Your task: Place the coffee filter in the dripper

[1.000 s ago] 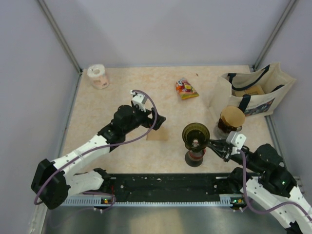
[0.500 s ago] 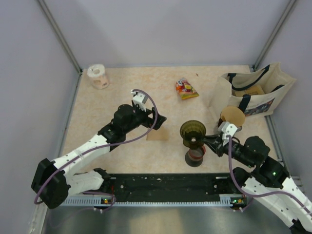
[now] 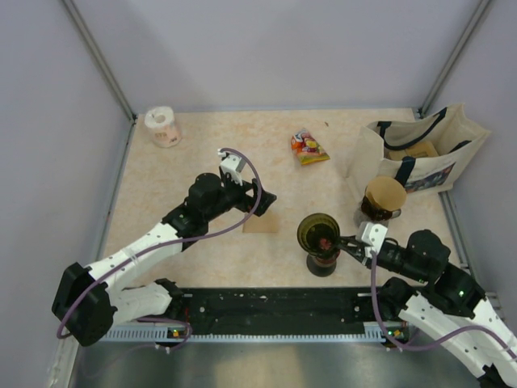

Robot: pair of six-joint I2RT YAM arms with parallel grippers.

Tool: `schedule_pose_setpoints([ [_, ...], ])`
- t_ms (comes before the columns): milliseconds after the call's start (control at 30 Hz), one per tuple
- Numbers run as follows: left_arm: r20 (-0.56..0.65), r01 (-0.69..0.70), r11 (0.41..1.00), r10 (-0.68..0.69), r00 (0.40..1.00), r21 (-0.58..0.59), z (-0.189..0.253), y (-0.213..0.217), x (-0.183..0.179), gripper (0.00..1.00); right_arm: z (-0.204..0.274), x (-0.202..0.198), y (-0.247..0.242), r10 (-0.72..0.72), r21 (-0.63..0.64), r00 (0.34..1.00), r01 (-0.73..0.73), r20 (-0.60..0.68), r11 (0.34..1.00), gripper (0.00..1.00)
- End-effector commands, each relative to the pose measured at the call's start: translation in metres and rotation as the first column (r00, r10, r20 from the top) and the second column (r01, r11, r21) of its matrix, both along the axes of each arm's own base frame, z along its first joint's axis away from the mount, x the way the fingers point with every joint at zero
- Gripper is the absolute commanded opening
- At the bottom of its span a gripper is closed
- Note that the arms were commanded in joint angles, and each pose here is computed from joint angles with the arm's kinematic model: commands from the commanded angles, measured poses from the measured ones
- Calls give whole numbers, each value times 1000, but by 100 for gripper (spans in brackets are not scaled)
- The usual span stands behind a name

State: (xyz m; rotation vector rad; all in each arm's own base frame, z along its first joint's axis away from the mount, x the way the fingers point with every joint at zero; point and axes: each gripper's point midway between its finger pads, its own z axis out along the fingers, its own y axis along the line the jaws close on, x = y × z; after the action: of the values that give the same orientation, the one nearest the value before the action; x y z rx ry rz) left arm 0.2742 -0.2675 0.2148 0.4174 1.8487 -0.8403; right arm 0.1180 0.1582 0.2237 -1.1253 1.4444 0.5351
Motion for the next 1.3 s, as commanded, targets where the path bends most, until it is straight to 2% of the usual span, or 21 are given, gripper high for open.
schedule_pose_setpoints([
  [0, 52, 15, 999, -13, 999, -30, 22, -5, 4, 99, 25, -1, 1, 19, 42, 996, -22, 84, 999, 0],
  [467, 43, 17, 1000, -16, 999, -16, 18, -9, 10, 99, 15, 10, -4, -63, 69, 996, 59, 66, 996, 0],
  [900, 36, 12, 1000, -12, 999, -3, 18, -12, 16, 99, 14, 10, -3, -62, 68, 996, 58, 61, 996, 14],
  [1067, 41, 8, 1000, -8, 999, -2, 20, -12, 17, 99, 14, 11, -5, -74, 74, 995, 69, 64, 995, 23],
  [1267, 41, -2, 1000, 2, 999, 4, 21, -11, 20, 99, 13, 11, -5, -74, 76, 995, 69, 64, 995, 25],
])
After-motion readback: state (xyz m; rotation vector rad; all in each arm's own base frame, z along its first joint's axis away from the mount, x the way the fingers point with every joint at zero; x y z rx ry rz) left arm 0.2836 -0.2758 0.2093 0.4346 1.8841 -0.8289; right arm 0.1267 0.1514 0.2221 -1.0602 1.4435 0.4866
